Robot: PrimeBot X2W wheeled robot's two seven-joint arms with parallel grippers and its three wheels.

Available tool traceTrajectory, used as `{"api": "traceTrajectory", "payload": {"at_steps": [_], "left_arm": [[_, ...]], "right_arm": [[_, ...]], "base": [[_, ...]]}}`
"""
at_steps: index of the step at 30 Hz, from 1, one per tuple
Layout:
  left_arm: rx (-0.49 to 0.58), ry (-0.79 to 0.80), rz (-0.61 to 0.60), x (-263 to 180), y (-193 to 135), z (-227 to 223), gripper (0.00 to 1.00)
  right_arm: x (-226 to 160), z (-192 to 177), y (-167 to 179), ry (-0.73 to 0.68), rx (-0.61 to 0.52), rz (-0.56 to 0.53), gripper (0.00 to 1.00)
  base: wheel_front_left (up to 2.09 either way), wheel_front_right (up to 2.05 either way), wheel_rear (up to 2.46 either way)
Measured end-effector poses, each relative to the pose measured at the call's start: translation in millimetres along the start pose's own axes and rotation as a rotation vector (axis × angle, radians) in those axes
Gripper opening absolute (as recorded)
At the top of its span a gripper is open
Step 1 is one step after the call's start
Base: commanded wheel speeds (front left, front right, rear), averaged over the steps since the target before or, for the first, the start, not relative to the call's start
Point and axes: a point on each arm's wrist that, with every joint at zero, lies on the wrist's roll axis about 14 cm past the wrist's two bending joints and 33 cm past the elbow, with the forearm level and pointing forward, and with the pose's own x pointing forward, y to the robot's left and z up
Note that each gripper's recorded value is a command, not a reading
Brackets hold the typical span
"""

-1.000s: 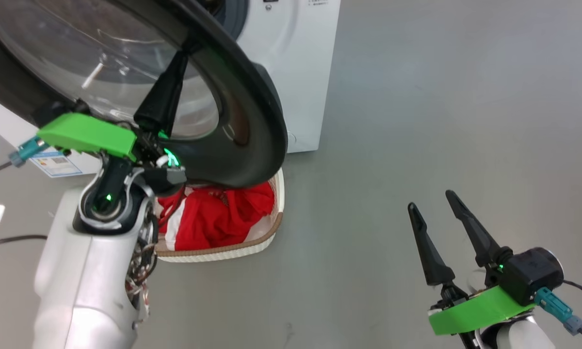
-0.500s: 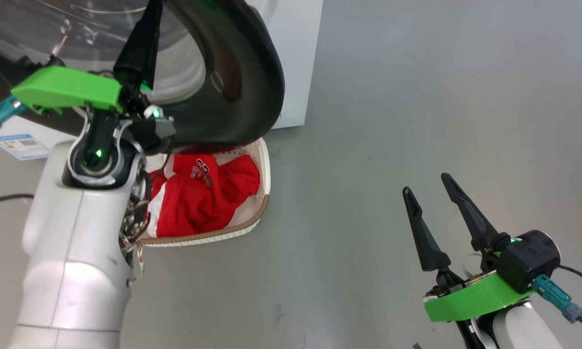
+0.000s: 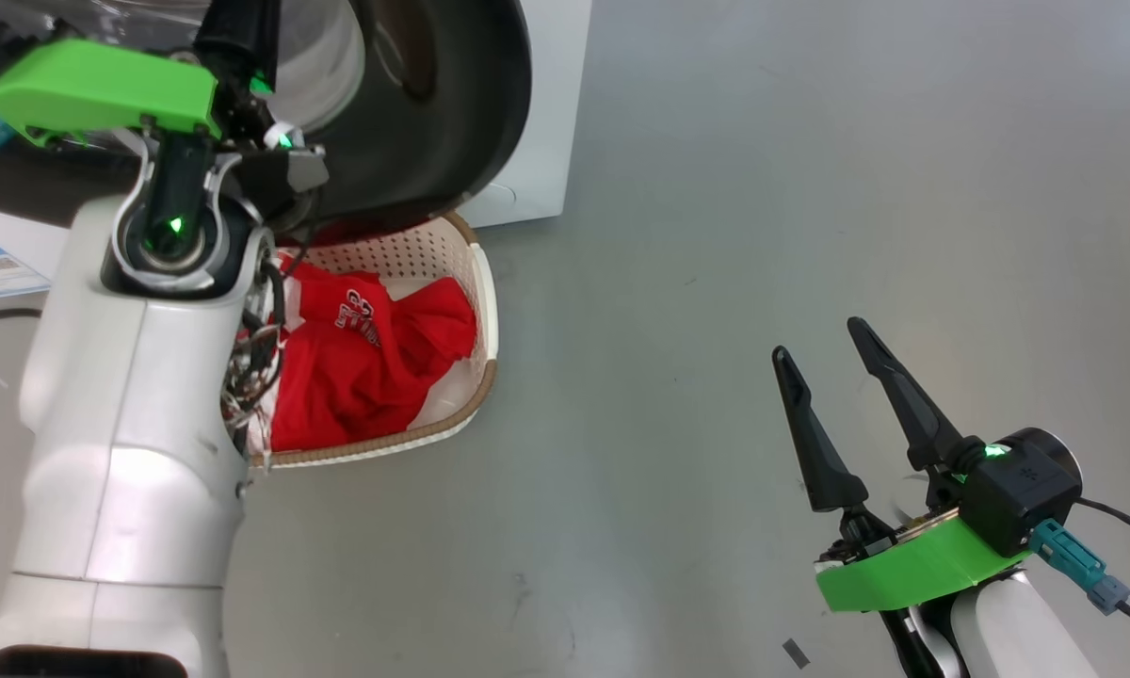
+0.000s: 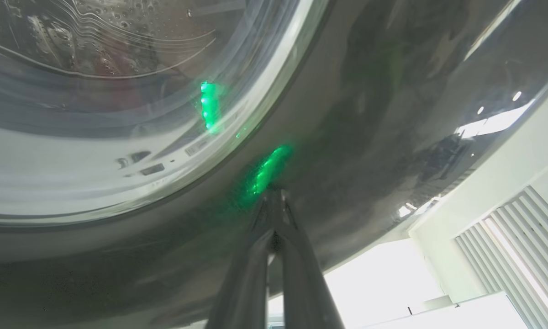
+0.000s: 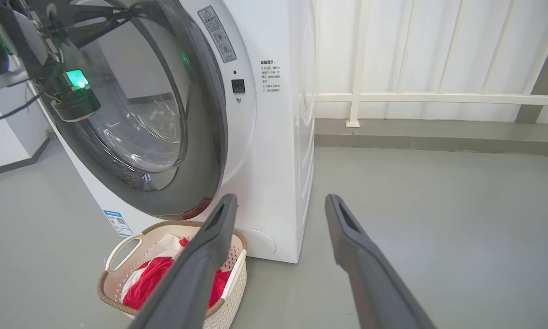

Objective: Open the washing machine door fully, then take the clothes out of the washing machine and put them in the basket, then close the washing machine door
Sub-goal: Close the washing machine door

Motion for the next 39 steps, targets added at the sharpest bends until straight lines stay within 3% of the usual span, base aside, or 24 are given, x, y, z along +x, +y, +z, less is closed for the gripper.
{"api": "traceTrajectory", "payload": {"at_steps": [14, 15, 16, 21, 35, 39], "left_arm": [[0.036, 0.017, -0.014, 0, -2, -6, 0.0], [0.046, 0.018, -0.011, -2, -1, -6, 0.37], [0.055, 0.009, -0.004, -5, 1, -5, 1.0], [0.148, 0.001, 0.024, -25, 10, -1, 1.0], [0.471, -0.119, -0.046, -102, -20, 18, 1.0], [0.635, -0.186, -0.097, -125, -37, 26, 1.0]], "right_arm": [[-1, 1, -5, 0.0, -0.004, -0.014, 1.0], [-1, 1, -4, -0.003, -0.003, -0.012, 1.0], [-1, 3, -4, -0.006, -0.002, -0.011, 1.0], [-1, 10, -4, -0.027, -0.001, -0.012, 1.0], [-13, 31, 7, -0.086, 0.009, 0.011, 1.0], [-17, 36, 11, -0.1, 0.012, 0.02, 1.0]], "base": [[0.0, 0.0, 0.0], [0.0, 0.0, 0.0], [0.0, 0.0, 0.0], [0.0, 0.0, 0.0], [0.0, 0.0, 0.0], [0.0, 0.0, 0.0]]}}
